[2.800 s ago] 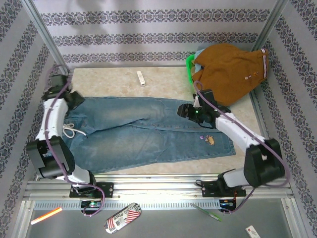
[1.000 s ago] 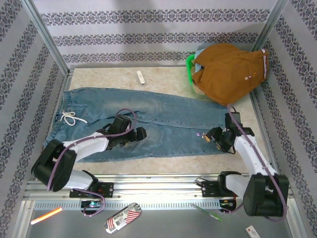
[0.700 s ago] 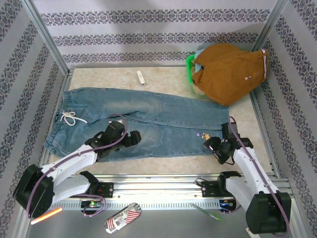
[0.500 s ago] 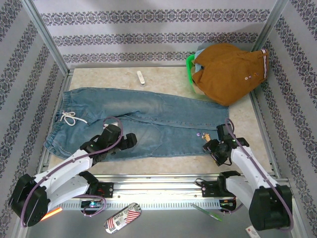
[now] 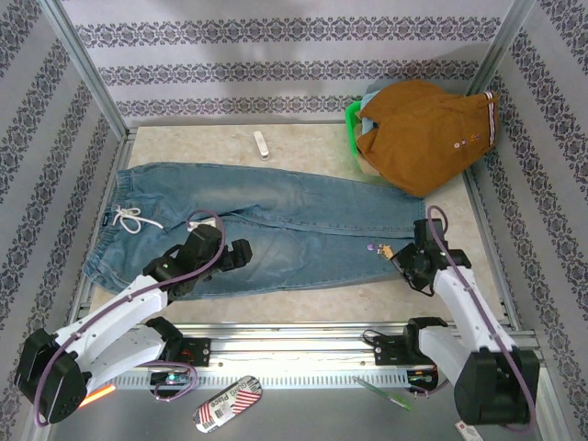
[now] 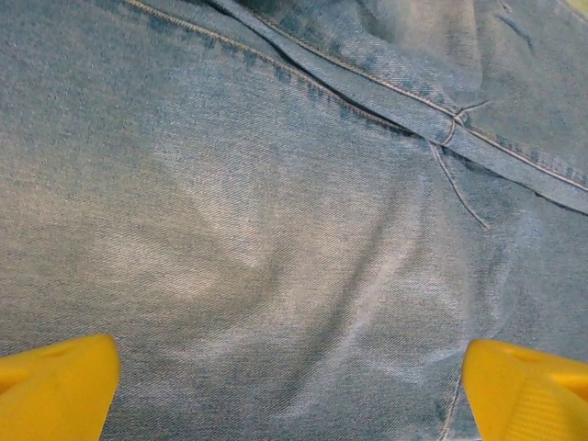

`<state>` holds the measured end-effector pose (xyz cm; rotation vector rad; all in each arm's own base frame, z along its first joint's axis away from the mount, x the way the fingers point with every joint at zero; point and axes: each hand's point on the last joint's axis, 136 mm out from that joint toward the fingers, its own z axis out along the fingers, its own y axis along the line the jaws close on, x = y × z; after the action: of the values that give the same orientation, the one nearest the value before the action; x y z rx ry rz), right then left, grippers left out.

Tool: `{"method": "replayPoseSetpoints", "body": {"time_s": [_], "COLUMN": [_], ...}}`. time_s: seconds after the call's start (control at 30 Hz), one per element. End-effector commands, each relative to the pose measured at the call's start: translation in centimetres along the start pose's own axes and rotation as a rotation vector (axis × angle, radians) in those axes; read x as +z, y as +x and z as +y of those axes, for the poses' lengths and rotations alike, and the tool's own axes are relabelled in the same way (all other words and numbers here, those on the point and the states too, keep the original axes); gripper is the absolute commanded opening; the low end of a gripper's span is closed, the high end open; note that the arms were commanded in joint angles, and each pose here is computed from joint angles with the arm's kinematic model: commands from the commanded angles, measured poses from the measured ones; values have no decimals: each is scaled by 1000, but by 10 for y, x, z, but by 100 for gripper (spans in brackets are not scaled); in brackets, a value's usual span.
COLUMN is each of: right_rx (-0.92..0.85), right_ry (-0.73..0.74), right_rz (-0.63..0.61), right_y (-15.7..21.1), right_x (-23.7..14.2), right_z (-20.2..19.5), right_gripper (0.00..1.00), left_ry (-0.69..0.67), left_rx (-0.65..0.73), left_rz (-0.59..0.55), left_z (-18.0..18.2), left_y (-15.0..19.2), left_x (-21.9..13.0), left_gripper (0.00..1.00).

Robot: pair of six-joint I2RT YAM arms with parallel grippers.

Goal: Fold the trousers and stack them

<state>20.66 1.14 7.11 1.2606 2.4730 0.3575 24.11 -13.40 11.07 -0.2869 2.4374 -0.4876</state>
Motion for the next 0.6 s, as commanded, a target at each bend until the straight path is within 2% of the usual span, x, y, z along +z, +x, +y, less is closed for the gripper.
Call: {"method": "replayPoseSetpoints", "body": {"time_s": [0.0,0.13,0.43,0.57], "right_rx": [-56,-94,-299,-357], "right_ry": [-75,-183,-411,-445], "right_rz": [-78,-133,-246,-303], "right_y": [-9,-20,-48,-70], "right_x": [-41,-85,-174,-193], "right_z": [17,48,166,206], "right_gripper": [0,0,0,0], "left_ry": [-24,-12,7,13], "left_rx": [47,50,53,48], "left_rz": [-27,-56,-107,-121], "left_z": [0,-7,-19,-22], "left_y": [-11,-23,-56,-64], "left_x": [-11,-17,-33,-37], "left_gripper": [96,96,96,96]}}
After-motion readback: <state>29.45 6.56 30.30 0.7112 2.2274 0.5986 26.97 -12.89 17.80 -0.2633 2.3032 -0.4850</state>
